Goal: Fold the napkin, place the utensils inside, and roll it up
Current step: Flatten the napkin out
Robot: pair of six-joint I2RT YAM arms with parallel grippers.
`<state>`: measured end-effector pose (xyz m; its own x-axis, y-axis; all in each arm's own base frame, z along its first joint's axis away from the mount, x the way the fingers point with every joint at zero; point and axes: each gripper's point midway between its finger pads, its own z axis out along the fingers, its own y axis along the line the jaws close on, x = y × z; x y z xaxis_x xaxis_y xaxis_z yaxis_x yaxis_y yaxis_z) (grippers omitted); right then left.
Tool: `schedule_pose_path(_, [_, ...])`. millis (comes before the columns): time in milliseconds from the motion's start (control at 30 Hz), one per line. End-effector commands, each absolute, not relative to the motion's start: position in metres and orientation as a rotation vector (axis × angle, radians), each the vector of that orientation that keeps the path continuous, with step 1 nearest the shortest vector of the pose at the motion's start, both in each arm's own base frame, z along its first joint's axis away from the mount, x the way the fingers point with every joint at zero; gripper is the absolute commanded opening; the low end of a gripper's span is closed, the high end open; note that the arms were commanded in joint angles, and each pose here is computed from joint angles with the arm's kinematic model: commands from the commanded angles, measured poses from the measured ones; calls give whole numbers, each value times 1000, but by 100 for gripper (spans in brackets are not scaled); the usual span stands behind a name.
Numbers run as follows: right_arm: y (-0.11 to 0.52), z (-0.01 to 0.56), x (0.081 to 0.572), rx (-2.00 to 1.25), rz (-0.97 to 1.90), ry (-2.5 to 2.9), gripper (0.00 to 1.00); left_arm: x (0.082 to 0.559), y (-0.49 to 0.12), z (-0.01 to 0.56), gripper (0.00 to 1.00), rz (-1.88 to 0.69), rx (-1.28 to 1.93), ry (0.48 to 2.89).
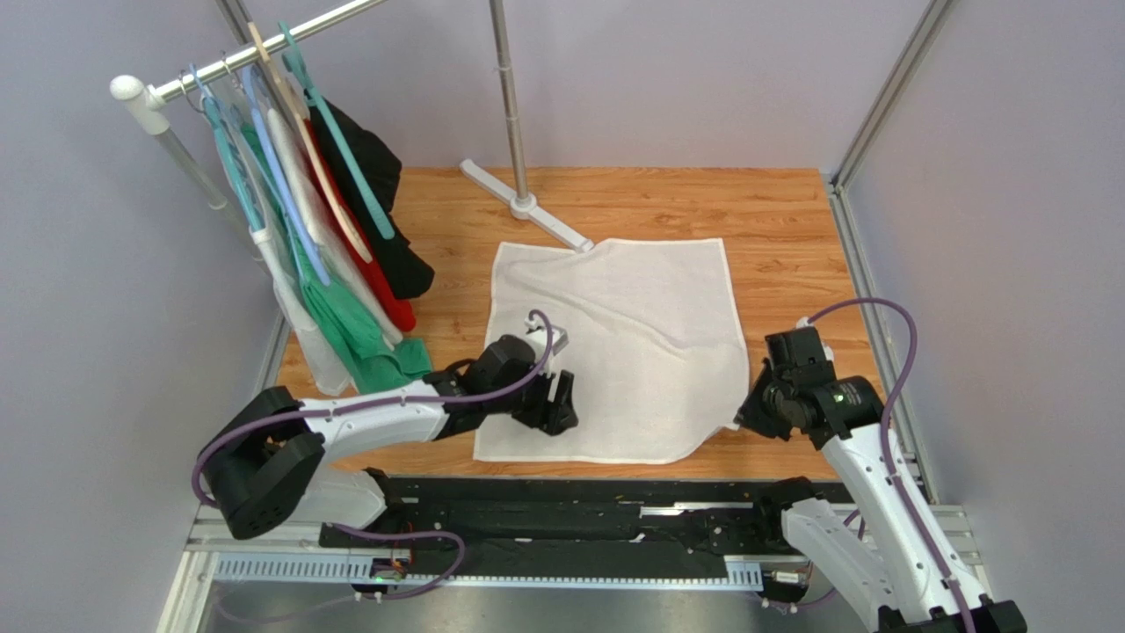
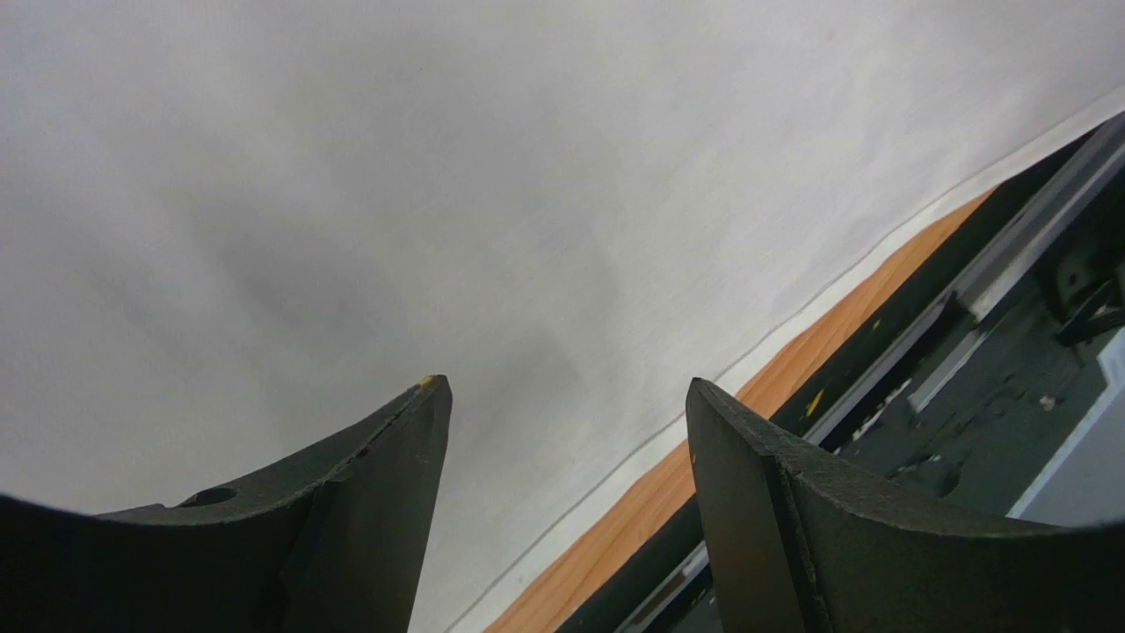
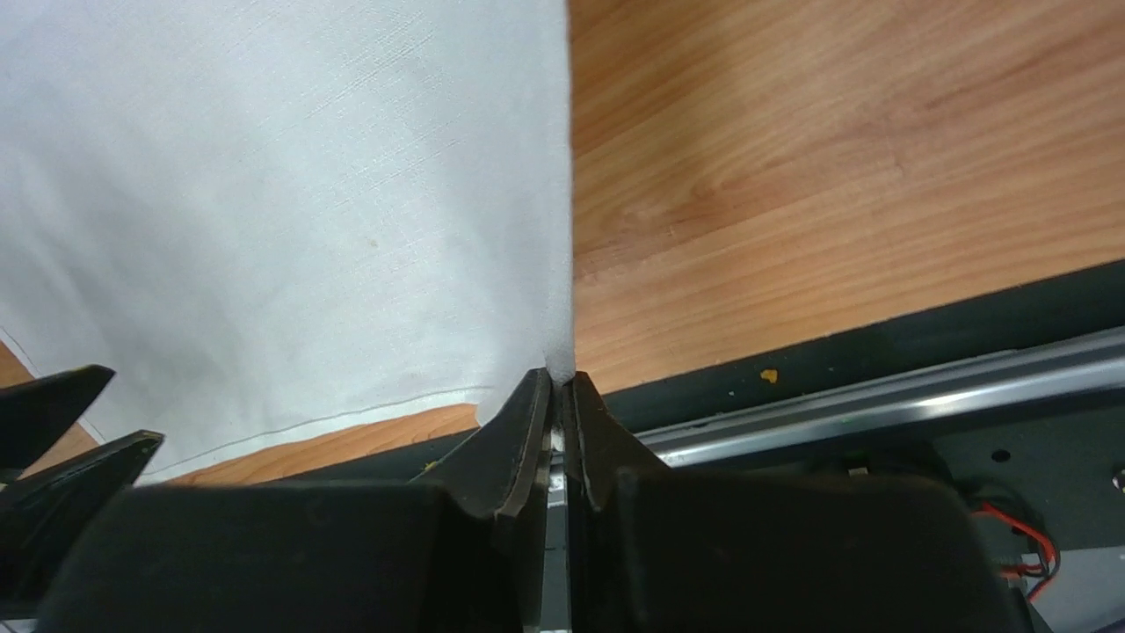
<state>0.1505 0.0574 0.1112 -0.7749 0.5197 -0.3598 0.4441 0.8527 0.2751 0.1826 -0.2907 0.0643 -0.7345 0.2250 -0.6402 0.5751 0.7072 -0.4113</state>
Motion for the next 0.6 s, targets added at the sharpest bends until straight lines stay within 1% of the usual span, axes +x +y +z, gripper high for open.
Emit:
schedule_pose_path(0, [49, 119, 131, 767, 189, 2621, 16, 172, -283, 66, 75, -842, 499, 2317])
schedule_pose_path(100, [47, 125, 129, 762, 186, 2607, 32, 162, -270, 55, 75, -840, 454, 2342])
schedule_pose_path(133, [46, 133, 130, 757, 186, 2589, 43, 158, -266, 56, 75, -850, 439, 2338])
schedule_pose_path(167, [46, 138, 132, 748, 185, 2581, 48, 155, -263, 55, 75, -846, 437, 2341])
schedule_pose_path(233, [47, 157, 141, 721, 209, 2533, 50, 151, -260, 61, 75, -852, 423, 2323])
schedule_pose_path(300, [52, 165, 153, 651, 216, 2538, 51, 147, -253, 65, 75, -839, 425, 2333])
schedule_pose_path(333, [55, 169, 164, 624, 220, 2524, 52, 150, -254, 80, 75, -852, 416, 2287])
schedule_pose_path(367, [58, 176, 173, 567, 223, 2517, 52, 150, -250, 82, 75, -833, 420, 2294])
schedule_pose_path(400, [62, 170, 184, 549, 201, 2554, 52, 150, -249, 89, 76, -833, 427, 2281])
schedule_pose_path(433, [68, 174, 201, 520, 221, 2523, 52, 160, -249, 105, 76, -802, 420, 2232])
schedule_pose_path(467, [72, 180, 215, 478, 229, 2503, 53, 162, -246, 107, 77, -769, 428, 2239])
schedule_pose_path(500, [77, 172, 231, 458, 210, 2530, 53, 169, -243, 109, 77, -714, 437, 2228])
schedule_pose_path(567, [90, 185, 271, 405, 255, 2458, 54, 181, -245, 121, 78, -687, 430, 2212])
